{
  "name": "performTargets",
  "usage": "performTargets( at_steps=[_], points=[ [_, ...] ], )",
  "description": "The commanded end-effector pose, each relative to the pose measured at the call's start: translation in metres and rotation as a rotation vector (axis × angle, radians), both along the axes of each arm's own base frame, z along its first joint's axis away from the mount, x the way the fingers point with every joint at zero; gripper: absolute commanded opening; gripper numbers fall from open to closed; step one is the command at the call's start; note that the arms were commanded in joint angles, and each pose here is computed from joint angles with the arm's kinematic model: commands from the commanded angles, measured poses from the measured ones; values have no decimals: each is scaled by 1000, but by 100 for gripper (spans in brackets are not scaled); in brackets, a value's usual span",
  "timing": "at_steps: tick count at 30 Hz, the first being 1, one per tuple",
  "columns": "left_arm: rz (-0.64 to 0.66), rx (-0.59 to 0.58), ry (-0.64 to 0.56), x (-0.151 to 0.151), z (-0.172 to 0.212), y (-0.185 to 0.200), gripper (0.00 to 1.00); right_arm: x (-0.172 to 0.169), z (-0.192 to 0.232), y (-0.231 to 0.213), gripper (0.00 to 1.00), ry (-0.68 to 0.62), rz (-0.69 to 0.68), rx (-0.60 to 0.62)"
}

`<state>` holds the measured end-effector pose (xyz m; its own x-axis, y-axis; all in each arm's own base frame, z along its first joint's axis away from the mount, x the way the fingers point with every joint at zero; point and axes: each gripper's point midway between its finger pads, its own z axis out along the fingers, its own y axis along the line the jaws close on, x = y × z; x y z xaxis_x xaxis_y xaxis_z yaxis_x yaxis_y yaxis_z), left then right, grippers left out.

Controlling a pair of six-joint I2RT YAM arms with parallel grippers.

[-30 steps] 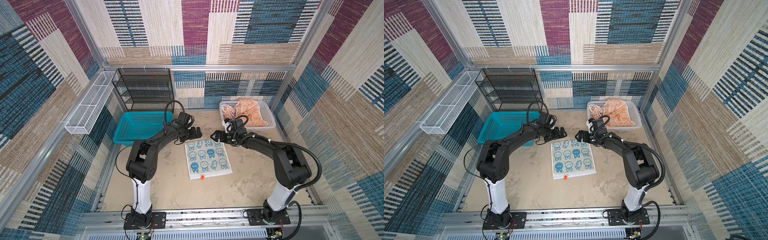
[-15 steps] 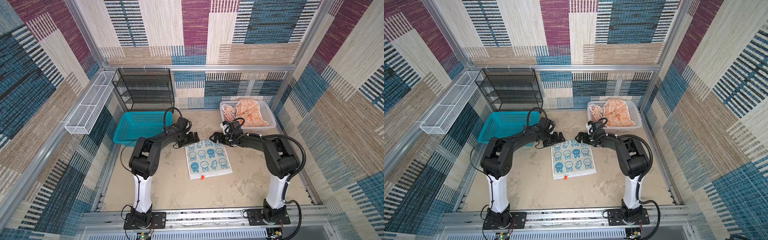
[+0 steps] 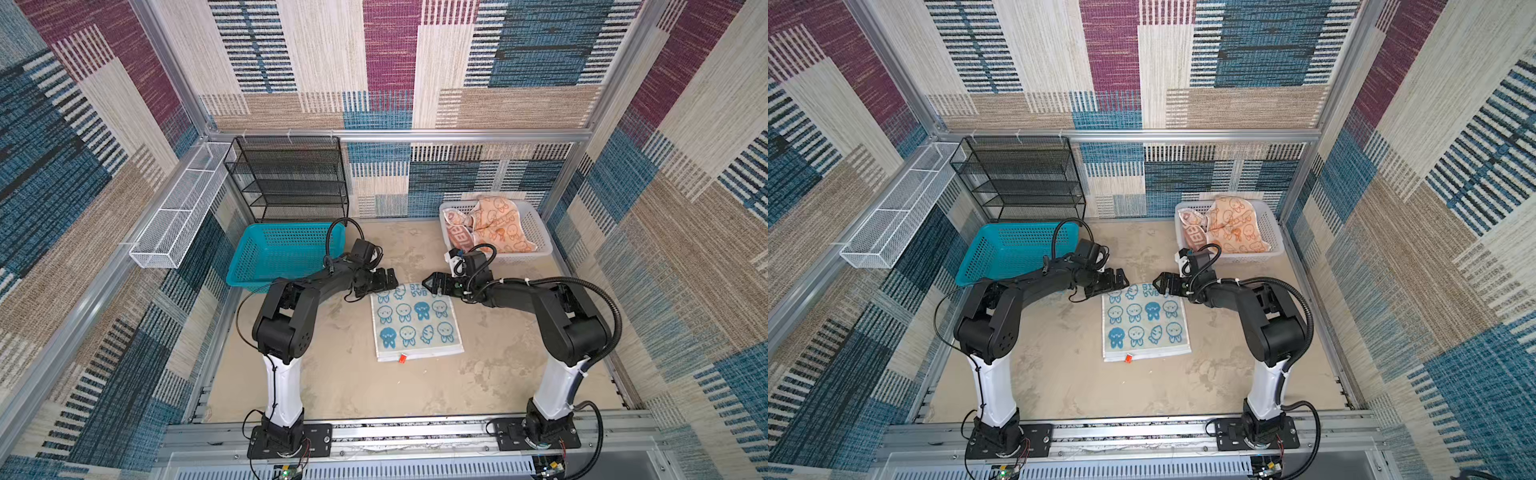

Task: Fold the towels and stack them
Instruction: 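Move both grippers to the folded edge farthest from the robot, then lower both grippers onto the far folded edge and pinch it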

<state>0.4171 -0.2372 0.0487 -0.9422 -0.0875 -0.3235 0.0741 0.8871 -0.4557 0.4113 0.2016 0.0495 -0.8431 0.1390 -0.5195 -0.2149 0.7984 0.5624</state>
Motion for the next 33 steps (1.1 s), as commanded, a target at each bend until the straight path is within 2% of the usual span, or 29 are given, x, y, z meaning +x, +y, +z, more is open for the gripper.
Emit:
performTargets(
  at_steps=[1, 4, 7, 12, 16, 20, 25, 33],
  points=[
    [-1, 48, 39, -21, -8, 8, 100, -34, -24, -11, 99, 135, -25, -33],
    [-28, 52, 29, -33, -6, 2, 100, -44, -17, -13, 99, 120, -12, -40],
    [-62, 106, -22, -37, 9, 0, 100, -47, 6, -14, 99, 70, -1, -54],
    [-73, 274, -238, -31, 55, 12, 100, -39, 47, -32, 99, -38, -48, -135],
    [-87, 281, -331, -32, 71, 18, 100, -31, 36, -47, 100, -15, -81, -201],
    [-100, 269, -309, -39, 69, 20, 100, -25, 24, -51, 93, -22, -94, -220],
    [-116, 224, -196, -46, 51, 18, 100, -17, 12, -51, 85, -27, -82, -245],
    [-129, 110, -135, -51, 35, 5, 100, -20, -12, -45, 69, 27, -45, -238]
  ],
)
